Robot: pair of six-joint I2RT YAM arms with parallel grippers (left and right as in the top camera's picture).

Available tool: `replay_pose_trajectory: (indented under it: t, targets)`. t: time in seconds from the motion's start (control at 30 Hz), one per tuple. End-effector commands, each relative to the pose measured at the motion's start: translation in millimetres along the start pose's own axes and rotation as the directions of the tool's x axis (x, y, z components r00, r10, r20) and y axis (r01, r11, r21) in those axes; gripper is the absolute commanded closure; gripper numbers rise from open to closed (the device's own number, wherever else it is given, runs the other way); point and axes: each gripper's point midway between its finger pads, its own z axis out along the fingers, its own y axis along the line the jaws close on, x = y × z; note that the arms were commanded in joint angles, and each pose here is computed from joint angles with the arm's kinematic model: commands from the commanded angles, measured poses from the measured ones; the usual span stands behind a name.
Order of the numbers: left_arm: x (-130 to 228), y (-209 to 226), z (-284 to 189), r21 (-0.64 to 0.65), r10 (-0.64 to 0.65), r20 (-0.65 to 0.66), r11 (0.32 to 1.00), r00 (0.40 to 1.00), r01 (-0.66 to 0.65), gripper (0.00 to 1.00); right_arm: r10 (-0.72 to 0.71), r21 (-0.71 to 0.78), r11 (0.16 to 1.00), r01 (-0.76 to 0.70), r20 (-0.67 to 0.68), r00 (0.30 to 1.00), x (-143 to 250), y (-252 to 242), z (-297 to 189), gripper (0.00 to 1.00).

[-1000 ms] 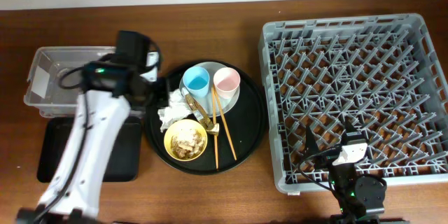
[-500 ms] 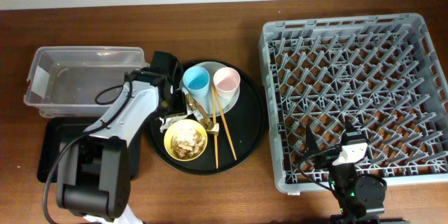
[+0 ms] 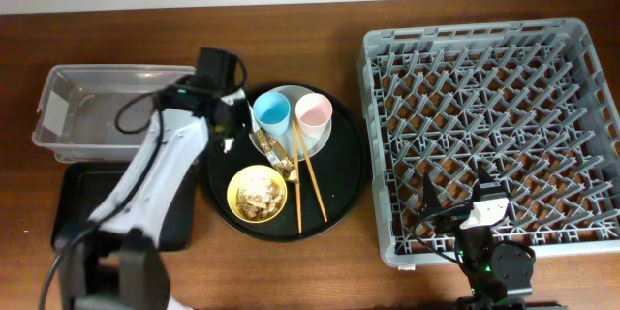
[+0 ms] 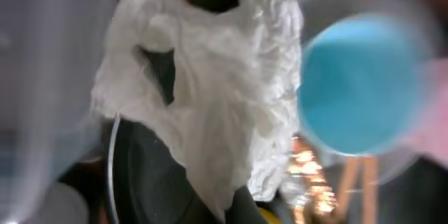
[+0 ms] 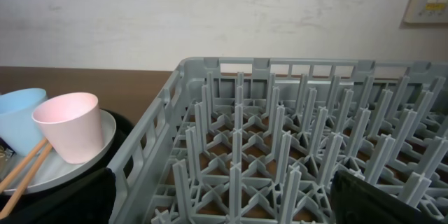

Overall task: Sort waste into correct bins and load items into the dishwasher rack
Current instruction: 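Grasp the white tissue with the left gripper and drop it in the clear bin, then grasp the gold wrapper with the left gripper and drop it in the bin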

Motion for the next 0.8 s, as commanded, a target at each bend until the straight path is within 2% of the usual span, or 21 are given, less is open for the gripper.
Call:
replay_pose_trajectory:
  t: [0.0,0.1,0.2,0.23,0.33,0.37,0.43,0.47,0.5,0.53,0.57,0.63,0.67,0.7,0.77]
  targets:
    - [-30,-1,-50,0.024,-0.025,0.145,0.999,0.989,0.022,1.00,-0.003,0.004,1.000,0.003,-0.004,1.000,2,-1,0,0.02]
    - [-57,60,-74,-0.118,-0.113,0.265,0.982,0.958,0.149,1.00,-0.003,0.004,1.000,0.003,-0.004,1.000,2,-1,0,0.02]
    - [-62,131,-61,-0.207,-0.238,0.259,0.933,0.936,0.294,1.00,-0.003,0.004,1.000,0.003,-0.004,1.000,2,-1,0,0.02]
    - [-63,141,-54,-0.218,-0.256,0.256,0.924,0.932,0.314,1.00,-0.003,0.004,1.000,0.003,-0.004,1.000,2,-1,0,0.02]
    - [-72,173,-16,-0.247,-0.308,0.248,0.896,0.918,0.368,0.87,-0.003,0.004,1.000,0.004,-0.004,1.000,2,-1,0,0.02]
    - [-74,181,-10,-0.251,-0.321,0.254,0.889,0.912,0.382,0.70,-0.003,0.004,1.000,0.003,-0.004,1.000,2,-1,0,0.02]
    - [-74,193,-11,-0.257,-0.341,0.264,0.877,0.902,0.406,0.58,-0.003,0.004,1.000,0.004,-0.004,1.000,2,-1,0,0.02]
    - [-76,194,-11,-0.255,-0.341,0.271,0.876,0.900,0.409,0.58,-0.003,0.004,1.000,0.003,-0.004,1.000,2,-1,0,0.02]
    - [-79,194,-12,-0.250,-0.340,0.282,0.877,0.897,0.411,0.48,-0.003,0.004,1.000,0.003,-0.004,1.000,2,-1,0,0.02]
    - [-81,183,-10,-0.192,-0.345,0.267,0.896,0.900,0.401,0.46,-0.003,0.004,1.000,0.004,-0.004,1.000,2,-1,0,0.02]
    - [-82,155,-16,-0.047,-0.354,0.228,0.926,0.907,0.373,0.46,-0.003,0.004,1.000,0.003,-0.004,1.000,2,-1,0,0.02]
    - [-80,122,-48,0.124,-0.353,0.203,0.935,0.913,0.333,0.46,-0.003,0.004,1.000,0.003,-0.004,1.000,2,-1,0,0.02]
    - [-72,104,-68,0.204,-0.348,0.180,0.928,0.920,0.311,0.46,-0.003,0.004,1.000,0.004,-0.004,1.000,2,-1,0,0.01]
    - [-54,93,-82,0.217,-0.340,0.133,0.926,0.931,0.308,0.46,-0.003,0.004,1.000,0.003,-0.004,1.000,2,-1,0,0.02]
    - [-3,68,-82,0.181,-0.290,-0.050,0.939,0.956,0.294,0.46,-0.003,0.004,1.000,0.003,-0.004,1.000,2,-1,0,0.02]
